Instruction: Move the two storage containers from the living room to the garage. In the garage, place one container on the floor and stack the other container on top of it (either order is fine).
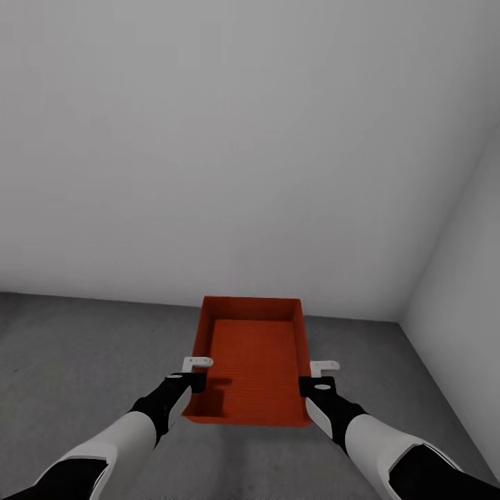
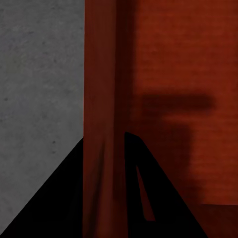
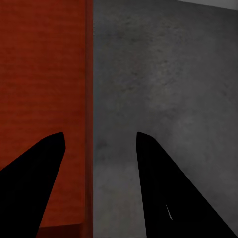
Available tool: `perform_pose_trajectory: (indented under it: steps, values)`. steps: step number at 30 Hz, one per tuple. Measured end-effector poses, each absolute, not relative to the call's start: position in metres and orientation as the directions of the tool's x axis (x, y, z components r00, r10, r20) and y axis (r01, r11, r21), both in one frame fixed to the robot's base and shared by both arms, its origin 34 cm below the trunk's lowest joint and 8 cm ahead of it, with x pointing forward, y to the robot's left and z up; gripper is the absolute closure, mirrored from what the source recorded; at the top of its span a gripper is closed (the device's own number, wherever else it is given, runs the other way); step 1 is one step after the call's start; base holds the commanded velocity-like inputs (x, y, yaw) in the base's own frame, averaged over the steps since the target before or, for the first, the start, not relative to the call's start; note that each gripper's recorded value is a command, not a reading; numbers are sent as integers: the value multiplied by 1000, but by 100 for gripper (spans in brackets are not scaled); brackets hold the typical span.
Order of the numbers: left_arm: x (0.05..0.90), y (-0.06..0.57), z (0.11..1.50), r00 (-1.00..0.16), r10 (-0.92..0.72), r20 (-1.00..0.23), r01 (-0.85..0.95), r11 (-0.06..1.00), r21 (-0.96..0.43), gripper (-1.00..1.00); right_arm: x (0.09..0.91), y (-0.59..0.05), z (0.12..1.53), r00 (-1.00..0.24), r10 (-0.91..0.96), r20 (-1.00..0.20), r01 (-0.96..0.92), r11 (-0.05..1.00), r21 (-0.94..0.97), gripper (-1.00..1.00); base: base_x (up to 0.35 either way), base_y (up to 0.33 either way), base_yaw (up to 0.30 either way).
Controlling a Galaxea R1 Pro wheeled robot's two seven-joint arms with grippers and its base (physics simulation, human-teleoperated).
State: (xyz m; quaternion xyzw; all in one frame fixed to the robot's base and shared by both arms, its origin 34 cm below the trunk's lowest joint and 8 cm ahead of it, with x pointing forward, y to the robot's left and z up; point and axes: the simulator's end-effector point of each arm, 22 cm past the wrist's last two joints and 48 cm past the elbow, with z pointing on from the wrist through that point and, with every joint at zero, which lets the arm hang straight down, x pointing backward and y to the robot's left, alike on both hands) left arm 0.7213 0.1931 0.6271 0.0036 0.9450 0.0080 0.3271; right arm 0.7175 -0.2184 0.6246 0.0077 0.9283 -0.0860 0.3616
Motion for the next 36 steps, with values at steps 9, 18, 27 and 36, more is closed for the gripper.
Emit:
perform_pose_trajectory:
  steps: [9,18,27,36]
  values:
    - [718,193,603,-795,12,-607,2,1000,18,100,714,-218,600,-748,-47,-662,75,985,-155,100,0,0,0]
    - [714,193,579,-803,12,-596,2,1000,18,100,710,-218,576,-757,-47,-652,72,985,-156,100,0,0,0]
    - [709,193,554,-812,11,-584,2,1000,17,100,705,-219,552,-766,-48,-641,70,985,-157,100,0,0,0]
    - [705,193,535,-819,12,-574,2,1000,17,100,701,-218,533,-774,-48,-631,68,985,-158,100,0,0,0]
